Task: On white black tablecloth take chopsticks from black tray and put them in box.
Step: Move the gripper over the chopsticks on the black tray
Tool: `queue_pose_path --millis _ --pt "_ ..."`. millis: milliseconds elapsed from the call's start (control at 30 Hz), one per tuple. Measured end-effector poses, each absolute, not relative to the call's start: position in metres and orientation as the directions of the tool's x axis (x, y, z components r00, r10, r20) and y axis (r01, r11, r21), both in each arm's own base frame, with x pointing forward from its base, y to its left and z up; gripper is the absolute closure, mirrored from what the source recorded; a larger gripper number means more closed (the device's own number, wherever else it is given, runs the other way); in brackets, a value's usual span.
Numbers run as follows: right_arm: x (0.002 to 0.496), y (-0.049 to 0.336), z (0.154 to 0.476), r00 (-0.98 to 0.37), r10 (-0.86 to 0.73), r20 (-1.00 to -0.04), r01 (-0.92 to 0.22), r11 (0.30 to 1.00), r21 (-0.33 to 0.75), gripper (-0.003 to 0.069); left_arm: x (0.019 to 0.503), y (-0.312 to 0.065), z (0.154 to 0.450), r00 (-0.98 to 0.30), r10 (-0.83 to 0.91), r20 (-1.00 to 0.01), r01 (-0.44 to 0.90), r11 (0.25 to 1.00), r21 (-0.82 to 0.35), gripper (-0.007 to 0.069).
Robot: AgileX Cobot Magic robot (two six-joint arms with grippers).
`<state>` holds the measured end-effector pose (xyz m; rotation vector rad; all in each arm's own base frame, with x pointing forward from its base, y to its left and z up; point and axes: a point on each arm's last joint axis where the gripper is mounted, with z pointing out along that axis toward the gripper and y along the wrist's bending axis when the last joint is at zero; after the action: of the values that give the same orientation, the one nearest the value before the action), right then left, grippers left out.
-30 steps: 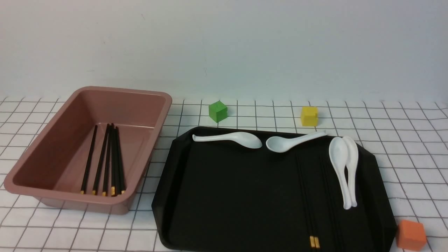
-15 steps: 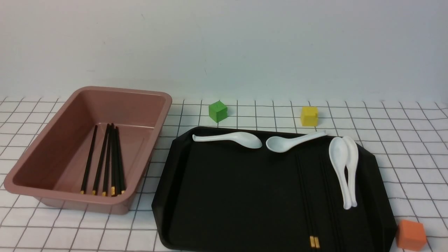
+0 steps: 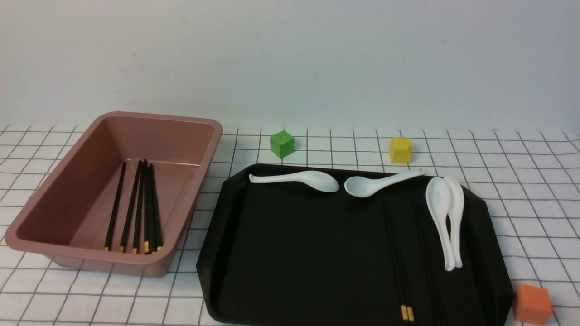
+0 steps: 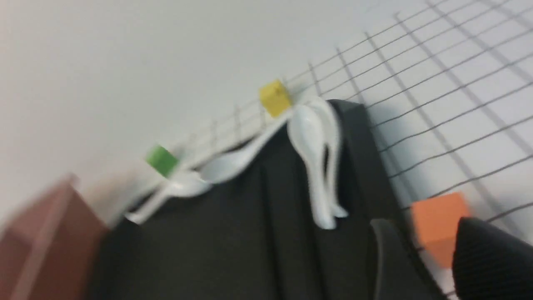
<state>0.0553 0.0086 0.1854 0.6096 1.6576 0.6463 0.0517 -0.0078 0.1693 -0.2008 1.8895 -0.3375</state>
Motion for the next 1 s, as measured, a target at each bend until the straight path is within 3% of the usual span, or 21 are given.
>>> queue_pose_path --millis 33,100,300,400,433,500,567,667,700,733,800,867,1000 --pt "0.055 0.01 0.186 -0.167 0.768 -0.619 0.046 0.633 0.773 0.042 0.052 -0.008 0.169 -0.337 -0.301 -0.892 0.026 0.944 -0.329 0.0387" --pt "0.055 0.011 0.187 -0.169 0.816 -0.552 0.044 0.566 0.823 0.042 0.052 -0.008 0.169 -0.337 -0.301 -0.892 0.026 0.944 -0.329 0.0387" --pt "0.056 0.01 0.19 -0.143 0.849 -0.509 0.03 0.518 0.855 0.0424 0.052 -0.008 0.169 -0.337 -0.301 -0.892 0.026 0.944 -0.329 0.0387" --pt "0.055 0.006 0.216 -0.04 0.804 -0.594 -0.038 0.592 0.805 0.0452 0.052 -0.008 0.169 -0.337 -0.301 -0.892 0.026 0.944 -0.329 0.0386" --pt "0.055 0.004 0.242 0.025 0.74 -0.672 -0.075 0.671 0.737 0.0475 0.052 -0.008 0.169 -0.337 -0.301 -0.892 0.026 0.944 -0.329 0.0386" --pt "0.059 0.003 0.268 0.045 0.657 -0.752 -0.079 0.753 0.653 0.0515 0.052 -0.008 0.169 -0.337 -0.301 -0.892 0.026 0.944 -0.329 0.0386" --pt "0.064 0.005 0.295 0.018 0.558 -0.83 -0.077 0.828 0.555 0.0559 0.052 -0.008 0.169 -0.337 -0.301 -0.892 0.026 0.944 -0.329 0.0386" --pt "0.082 0.012 0.31 -0.181 0.443 -0.878 -0.051 0.887 0.459 0.0615 0.052 -0.008 0.169 -0.337 -0.301 -0.892 0.026 0.944 -0.329 0.0386" --pt "0.096 0.016 0.314 -0.361 0.367 -0.857 -0.038 0.913 0.407 0.0647 0.052 -0.008 0.169 -0.337 -0.301 -0.892 0.026 0.944 -0.329 0.0386" --pt "0.101 0.018 0.312 -0.436 0.346 -0.831 -0.029 0.917 0.398 0.0655 0.052 -0.008 0.169 -0.337 -0.301 -0.892 0.026 0.944 -0.329 0.0386" --pt "0.118 0.022 0.298 -0.684 0.275 -0.675 0.004 0.928 0.373 0.0661 0.052 -0.008 0.169 -0.337 -0.301 -0.892 0.026 0.944 -0.329 0.0386" --pt "0.131 0.024 0.282 -0.83 0.233 -0.507 0.039 0.93 0.364 0.0661 0.052 -0.008 0.169 -0.337 -0.301 -0.892 0.026 0.944 -0.329 0.0386" --pt "0.153 0.028 0.255 -0.94 0.176 -0.292 0.057 0.925 0.376 0.0654 0.052 -0.008 0.169 -0.337 -0.301 -0.892 0.026 0.944 -0.329 0.0386"
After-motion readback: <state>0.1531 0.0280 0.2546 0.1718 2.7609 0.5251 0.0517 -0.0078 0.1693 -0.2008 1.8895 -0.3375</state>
